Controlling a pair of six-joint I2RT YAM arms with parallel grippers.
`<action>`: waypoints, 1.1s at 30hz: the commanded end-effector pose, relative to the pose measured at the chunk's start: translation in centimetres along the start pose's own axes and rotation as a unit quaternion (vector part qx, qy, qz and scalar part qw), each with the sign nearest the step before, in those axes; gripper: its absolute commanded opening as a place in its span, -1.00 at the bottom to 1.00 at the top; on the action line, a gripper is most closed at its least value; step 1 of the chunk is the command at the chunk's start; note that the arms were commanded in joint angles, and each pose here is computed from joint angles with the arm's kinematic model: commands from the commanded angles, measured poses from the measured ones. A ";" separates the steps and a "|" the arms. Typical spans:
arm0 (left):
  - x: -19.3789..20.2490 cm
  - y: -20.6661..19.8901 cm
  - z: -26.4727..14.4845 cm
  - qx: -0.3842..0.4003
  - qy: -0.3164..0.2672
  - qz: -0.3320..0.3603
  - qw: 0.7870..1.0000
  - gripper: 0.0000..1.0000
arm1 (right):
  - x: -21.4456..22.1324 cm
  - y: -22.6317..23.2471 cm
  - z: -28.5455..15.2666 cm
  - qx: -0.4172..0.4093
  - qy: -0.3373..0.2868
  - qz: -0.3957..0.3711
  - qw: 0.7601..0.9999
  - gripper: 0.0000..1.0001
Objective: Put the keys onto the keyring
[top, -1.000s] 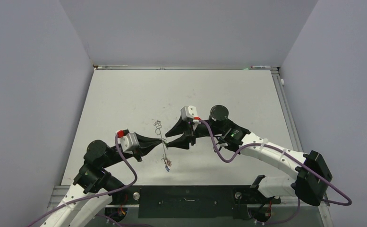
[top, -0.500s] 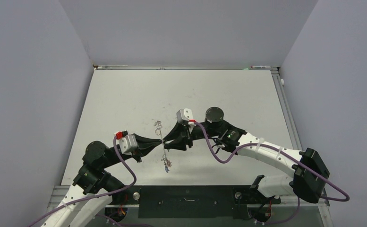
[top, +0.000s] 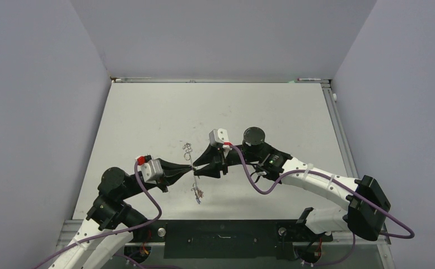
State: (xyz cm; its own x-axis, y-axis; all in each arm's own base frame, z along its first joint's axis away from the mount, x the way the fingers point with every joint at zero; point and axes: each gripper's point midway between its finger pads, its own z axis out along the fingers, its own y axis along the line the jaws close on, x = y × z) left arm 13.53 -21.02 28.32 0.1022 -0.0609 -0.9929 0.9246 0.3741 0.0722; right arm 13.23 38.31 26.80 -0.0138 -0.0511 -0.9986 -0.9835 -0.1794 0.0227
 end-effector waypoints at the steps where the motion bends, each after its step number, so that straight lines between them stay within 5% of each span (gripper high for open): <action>1: -2.5 -0.2 0.0 0.006 -0.042 0.027 0.999 -1.00 | -3.8 0.1 0.0 0.003 -0.043 -0.068 0.997 -0.34; 33: -2.6 -0.3 0.0 0.006 -0.043 0.027 0.999 -1.00 | -3.9 0.3 0.3 -0.006 -0.052 -0.068 0.996 -0.44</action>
State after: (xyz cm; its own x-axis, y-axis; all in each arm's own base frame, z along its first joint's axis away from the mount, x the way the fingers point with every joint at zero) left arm 13.50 -21.01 28.37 0.1041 -0.0622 -0.9926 0.9245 0.3741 0.0735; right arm 13.46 38.16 28.82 0.0436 0.0108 -0.9990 -0.9866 -0.1571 -0.0448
